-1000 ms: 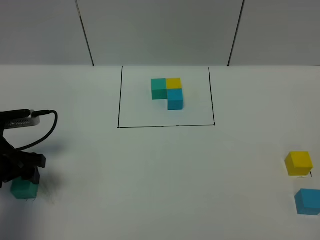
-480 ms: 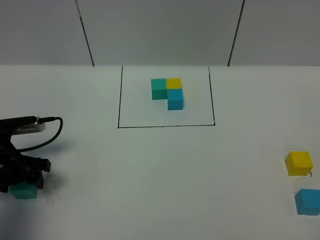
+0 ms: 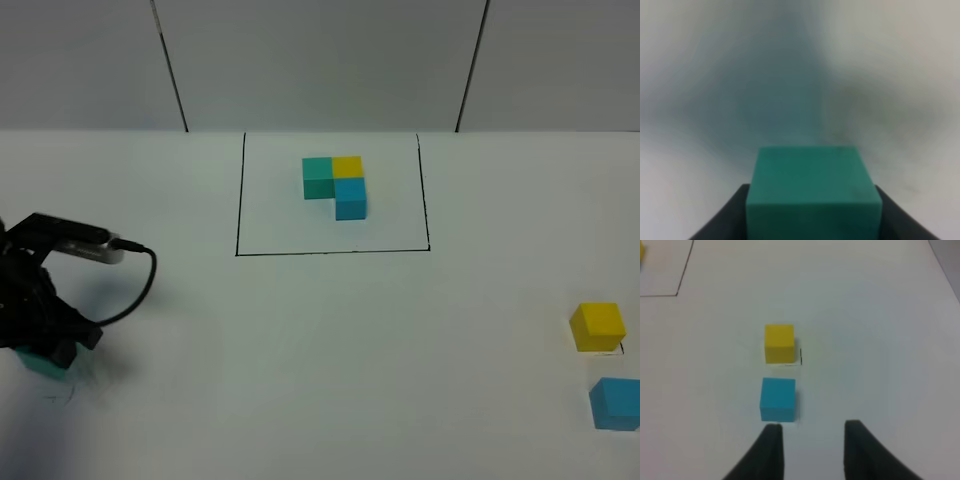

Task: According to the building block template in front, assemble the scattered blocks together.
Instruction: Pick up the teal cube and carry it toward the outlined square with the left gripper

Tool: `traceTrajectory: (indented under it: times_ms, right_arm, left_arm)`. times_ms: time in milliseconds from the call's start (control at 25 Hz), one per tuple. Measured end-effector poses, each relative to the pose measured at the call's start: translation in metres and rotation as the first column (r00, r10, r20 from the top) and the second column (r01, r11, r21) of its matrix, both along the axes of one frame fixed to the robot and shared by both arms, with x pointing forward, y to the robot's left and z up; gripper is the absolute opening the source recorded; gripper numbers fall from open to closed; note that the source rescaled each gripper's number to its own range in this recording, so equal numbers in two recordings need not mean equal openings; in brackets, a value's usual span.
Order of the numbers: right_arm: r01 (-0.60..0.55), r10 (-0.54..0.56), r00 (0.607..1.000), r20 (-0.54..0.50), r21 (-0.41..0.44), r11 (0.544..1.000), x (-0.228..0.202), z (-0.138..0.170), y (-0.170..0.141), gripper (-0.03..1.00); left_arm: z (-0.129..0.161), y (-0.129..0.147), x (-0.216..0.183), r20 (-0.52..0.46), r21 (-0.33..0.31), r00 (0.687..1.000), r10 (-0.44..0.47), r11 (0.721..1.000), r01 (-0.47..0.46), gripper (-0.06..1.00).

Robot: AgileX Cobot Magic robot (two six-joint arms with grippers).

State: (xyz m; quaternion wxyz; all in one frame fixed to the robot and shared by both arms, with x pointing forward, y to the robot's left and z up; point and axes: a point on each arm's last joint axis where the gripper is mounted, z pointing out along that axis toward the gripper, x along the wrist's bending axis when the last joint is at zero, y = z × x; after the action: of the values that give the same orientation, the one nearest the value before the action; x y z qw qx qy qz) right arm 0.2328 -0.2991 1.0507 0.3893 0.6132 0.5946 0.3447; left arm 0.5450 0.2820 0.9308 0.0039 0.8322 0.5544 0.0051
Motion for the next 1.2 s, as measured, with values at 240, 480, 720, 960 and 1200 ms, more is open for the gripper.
traceTrajectory:
  times_ms: [240, 480, 720, 960, 1200]
  right_arm:
    - [0.000, 0.000, 1.000, 0.000, 0.000, 1.000, 0.000, 0.000, 0.000, 0.00]
    - [0.000, 0.000, 1.000, 0.000, 0.000, 1.000, 0.000, 0.000, 0.000, 0.00]
    - [0.000, 0.000, 1.000, 0.000, 0.000, 1.000, 0.000, 0.000, 0.000, 0.00]
    - [0.000, 0.000, 1.000, 0.000, 0.000, 1.000, 0.000, 0.000, 0.000, 0.00]
    - [0.000, 0.000, 1.000, 0.000, 0.000, 1.000, 0.000, 0.000, 0.000, 0.00]
  left_arm:
    - [0.024, -0.094, 0.000, 0.066, -0.091, 0.827, -0.558, 0.822, 0.562, 0.01]
    - [0.015, -0.177, -0.010, 0.087, 0.026, 0.539, -0.838, 0.542, 0.840, 0.01]
    - [-0.003, -0.226, 0.000, 0.080, 0.064, 0.423, -0.902, 0.429, 0.901, 0.01]
    - [-0.032, -0.240, 0.013, 0.047, 0.049, 0.418, -0.907, 0.421, 0.906, 0.01]
    - [-0.041, -0.242, 0.015, 0.033, 0.039, 0.413, -0.910, 0.414, 0.909, 0.01]
